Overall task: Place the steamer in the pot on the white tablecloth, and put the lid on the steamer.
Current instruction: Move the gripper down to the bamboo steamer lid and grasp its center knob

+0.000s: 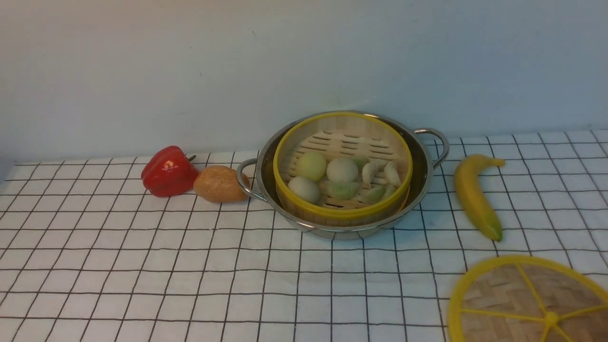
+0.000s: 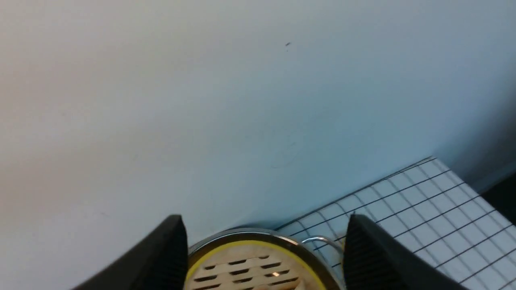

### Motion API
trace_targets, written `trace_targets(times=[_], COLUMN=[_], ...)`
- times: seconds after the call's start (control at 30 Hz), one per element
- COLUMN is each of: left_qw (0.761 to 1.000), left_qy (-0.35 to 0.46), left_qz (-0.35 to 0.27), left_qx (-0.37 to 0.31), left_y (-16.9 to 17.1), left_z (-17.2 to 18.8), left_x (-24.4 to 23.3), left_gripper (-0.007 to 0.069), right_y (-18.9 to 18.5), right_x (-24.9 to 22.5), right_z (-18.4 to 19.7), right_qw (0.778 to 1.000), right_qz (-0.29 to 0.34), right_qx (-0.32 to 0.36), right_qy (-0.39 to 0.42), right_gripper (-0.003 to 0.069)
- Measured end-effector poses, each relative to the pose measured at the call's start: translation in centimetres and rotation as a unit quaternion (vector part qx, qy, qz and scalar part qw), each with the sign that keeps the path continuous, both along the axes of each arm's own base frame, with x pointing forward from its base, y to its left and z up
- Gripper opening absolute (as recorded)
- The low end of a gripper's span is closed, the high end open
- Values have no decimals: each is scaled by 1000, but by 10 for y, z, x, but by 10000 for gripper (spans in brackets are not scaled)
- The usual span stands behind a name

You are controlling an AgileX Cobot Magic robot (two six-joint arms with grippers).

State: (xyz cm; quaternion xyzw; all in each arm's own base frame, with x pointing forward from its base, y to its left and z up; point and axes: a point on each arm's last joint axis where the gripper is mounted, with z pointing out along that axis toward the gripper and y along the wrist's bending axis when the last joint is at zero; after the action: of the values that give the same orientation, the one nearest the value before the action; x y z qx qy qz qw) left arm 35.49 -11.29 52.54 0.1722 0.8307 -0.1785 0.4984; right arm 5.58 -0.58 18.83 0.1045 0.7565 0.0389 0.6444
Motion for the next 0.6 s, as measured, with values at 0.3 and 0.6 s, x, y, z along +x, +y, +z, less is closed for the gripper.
trace_targets(times=[0.3,0.6], left_qw=[991,970], left_qy=[-7,-8], left_qz=[65,232], left_qx=[114,78], left_y=[50,119], left_z=[-46,-224], left_x=[-104,-208], left_gripper=[482,482], right_y=[0,0], right_x=[0,0], right_z=[0,0], right_qw=[1000,1000], right_qz=[0,0], right_qx=[0,0], right_qy=[0,0], right_gripper=[243,243])
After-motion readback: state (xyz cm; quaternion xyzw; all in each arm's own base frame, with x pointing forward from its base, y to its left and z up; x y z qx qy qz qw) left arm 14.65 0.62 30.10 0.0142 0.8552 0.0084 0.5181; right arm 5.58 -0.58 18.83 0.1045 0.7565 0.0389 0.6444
